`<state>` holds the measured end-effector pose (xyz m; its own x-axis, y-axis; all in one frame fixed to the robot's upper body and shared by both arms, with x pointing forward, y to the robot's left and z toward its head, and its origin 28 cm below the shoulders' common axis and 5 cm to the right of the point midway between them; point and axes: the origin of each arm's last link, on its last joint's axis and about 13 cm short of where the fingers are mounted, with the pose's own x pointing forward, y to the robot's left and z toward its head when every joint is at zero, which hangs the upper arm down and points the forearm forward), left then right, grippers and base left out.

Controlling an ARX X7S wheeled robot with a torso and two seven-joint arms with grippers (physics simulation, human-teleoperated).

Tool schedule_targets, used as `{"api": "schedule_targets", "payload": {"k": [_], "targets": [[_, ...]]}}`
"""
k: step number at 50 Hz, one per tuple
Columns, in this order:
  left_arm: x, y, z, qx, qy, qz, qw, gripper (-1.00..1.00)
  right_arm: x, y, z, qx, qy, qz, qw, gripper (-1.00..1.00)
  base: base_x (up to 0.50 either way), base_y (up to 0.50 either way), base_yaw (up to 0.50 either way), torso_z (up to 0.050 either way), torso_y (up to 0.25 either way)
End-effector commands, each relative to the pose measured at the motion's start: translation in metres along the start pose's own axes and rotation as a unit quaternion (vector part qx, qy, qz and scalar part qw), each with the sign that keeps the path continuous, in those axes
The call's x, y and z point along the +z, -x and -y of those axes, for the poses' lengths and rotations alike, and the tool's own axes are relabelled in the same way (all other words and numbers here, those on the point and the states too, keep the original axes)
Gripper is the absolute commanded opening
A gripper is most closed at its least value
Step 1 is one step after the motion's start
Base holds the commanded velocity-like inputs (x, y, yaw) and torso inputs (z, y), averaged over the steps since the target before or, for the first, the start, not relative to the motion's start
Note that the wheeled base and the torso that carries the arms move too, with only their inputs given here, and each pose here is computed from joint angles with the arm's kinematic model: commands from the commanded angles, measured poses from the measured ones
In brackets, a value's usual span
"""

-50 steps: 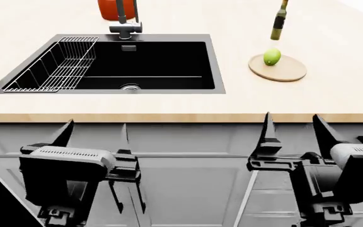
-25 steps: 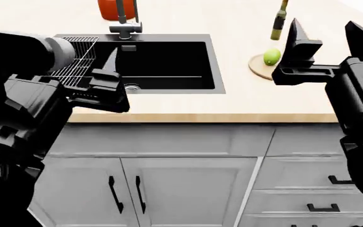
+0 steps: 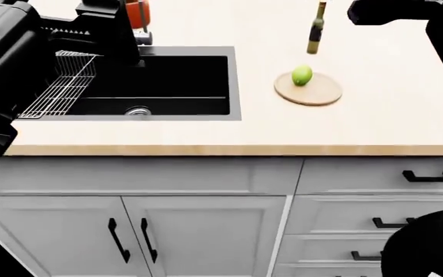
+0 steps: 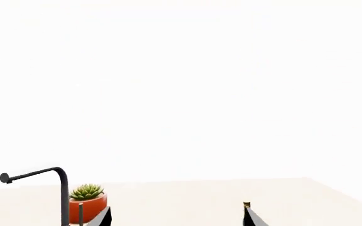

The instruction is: Pick the lime from the counter and place it in the sink. Then turn on the sink faucet.

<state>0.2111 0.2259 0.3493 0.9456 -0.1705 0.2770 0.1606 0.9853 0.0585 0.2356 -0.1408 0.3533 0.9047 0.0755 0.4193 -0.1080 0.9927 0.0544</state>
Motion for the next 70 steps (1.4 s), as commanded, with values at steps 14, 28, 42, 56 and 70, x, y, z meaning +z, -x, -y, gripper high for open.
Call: {"api": "schedule_targets", "payload": {"k": [14,28,42,56,70], "targets": [[0.01,-0.009,-0.002,0.008,0.001,0.005,1.0,1.0,0.012,-0.008,-0.003,0.003,0.01,0.003,1.0,1.0,0.0,0.0,0.0,0.05,0.0],[0.007,-0.01,-0.003,0.015,0.003,0.008,1.0,1.0,0.01,-0.01,-0.006,0.007,0.011,-0.01,1.0,1.0,0.33,-0.04,0.0,0.043,0.0],[0.014,-0.011,-0.003,0.02,-0.008,0.004,1.0,1.0,0.019,-0.011,-0.007,0.009,0.016,-0.004,1.0,1.0,0.5,-0.06,0.0,0.0,0.0],[0.045,-0.028,-0.007,0.027,-0.032,-0.011,0.999,1.0,0.044,-0.031,-0.012,0.029,0.005,-0.03,0.999,1.0,0.43,-0.04,0.0,0.0,0.001],[0.035,-0.03,-0.009,0.033,-0.026,-0.012,0.999,1.0,0.036,-0.035,-0.012,0.031,-0.007,-0.031,0.999,1.0,0.04,-0.14,0.0,0.0,0.0]]}}
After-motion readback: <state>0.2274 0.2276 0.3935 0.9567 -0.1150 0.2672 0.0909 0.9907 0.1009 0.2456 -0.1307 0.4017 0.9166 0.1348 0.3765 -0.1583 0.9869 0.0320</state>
